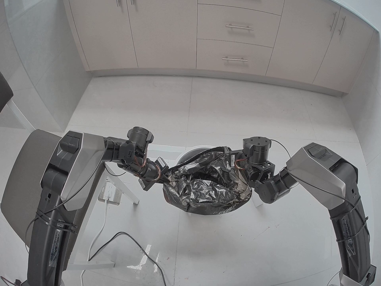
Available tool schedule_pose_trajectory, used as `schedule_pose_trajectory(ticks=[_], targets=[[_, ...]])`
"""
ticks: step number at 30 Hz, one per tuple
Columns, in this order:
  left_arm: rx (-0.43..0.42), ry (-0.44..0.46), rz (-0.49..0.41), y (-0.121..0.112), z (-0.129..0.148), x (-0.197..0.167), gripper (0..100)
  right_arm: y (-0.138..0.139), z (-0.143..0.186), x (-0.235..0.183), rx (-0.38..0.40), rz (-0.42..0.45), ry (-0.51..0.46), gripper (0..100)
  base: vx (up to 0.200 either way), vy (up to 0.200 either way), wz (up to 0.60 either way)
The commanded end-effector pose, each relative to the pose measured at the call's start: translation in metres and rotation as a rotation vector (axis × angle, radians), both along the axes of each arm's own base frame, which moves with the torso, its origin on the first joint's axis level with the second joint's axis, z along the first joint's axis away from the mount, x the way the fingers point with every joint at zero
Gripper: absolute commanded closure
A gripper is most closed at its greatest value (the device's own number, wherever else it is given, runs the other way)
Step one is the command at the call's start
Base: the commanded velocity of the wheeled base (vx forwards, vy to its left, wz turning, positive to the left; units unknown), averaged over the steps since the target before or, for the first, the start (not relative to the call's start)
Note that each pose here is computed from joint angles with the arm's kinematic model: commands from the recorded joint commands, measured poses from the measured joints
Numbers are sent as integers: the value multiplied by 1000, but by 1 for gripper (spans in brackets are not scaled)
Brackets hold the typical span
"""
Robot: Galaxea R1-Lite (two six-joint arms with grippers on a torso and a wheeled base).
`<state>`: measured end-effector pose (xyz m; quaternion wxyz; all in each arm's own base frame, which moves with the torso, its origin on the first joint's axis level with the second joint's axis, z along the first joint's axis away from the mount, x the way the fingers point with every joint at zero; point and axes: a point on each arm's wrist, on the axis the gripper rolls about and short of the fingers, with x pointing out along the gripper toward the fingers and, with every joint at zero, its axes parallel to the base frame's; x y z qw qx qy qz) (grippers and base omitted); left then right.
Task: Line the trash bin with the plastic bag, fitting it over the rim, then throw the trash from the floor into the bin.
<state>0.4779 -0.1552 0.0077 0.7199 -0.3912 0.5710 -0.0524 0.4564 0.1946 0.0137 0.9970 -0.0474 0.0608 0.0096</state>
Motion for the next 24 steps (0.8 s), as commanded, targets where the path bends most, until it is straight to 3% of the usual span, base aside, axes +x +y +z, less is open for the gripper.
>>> schedule_pose_trajectory(ticks=[1, 24], targets=[[1, 5, 2, 1, -6, 1, 100, -4, -3, 10, 1, -15, -1, 0, 0, 0, 0], [-22, -56, -16, -12, 5, 1, 100, -4, -1, 26, 8, -28, -12, 0, 0, 0, 0]])
